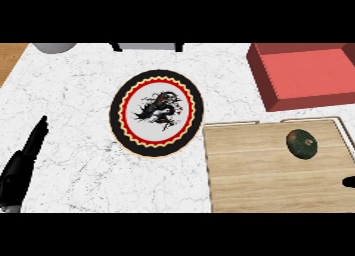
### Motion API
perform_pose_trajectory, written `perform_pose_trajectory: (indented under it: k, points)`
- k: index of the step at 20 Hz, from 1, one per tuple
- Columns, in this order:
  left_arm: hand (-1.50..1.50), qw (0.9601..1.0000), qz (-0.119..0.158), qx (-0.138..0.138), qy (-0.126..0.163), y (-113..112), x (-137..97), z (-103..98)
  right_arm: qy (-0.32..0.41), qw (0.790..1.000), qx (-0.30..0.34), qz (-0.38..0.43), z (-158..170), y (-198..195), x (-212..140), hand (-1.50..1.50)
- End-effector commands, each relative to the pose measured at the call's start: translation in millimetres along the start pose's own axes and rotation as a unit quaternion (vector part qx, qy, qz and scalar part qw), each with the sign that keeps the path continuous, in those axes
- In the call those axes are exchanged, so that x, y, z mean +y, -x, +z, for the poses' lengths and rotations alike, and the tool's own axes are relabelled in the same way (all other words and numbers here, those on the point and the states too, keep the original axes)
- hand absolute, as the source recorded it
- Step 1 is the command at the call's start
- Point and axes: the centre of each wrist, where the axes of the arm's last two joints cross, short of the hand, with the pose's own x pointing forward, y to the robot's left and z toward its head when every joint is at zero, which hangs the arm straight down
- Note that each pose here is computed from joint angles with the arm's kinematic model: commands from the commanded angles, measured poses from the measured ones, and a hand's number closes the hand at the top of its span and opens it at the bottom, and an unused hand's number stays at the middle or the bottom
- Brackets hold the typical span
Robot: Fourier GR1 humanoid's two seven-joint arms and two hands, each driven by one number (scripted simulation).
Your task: Pick the squash from the tray and place it in the plate
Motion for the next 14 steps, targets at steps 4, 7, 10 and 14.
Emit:
perform_pose_trajectory:
  k: [4,7,10,14]
  points:
    - [0.0,1.0,0.001,0.005,-0.007,1,1,-8,-0.075,0.993,0.041,0.077,-21,15,12,-1.5]
    - [0.0,0.9999,-0.004,0.003,-0.012,-2,6,15,-0.076,0.992,0.048,0.091,-40,14,9,-1.5]
    - [0.0,1.0,0.001,0.001,-0.002,-7,11,-2,-0.096,0.991,0.047,0.078,-53,38,4,-1.5]
    - [0.0,1.0,-0.001,-0.001,0.002,-9,11,10,-0.109,0.989,0.045,0.087,-54,50,31,-1.5]
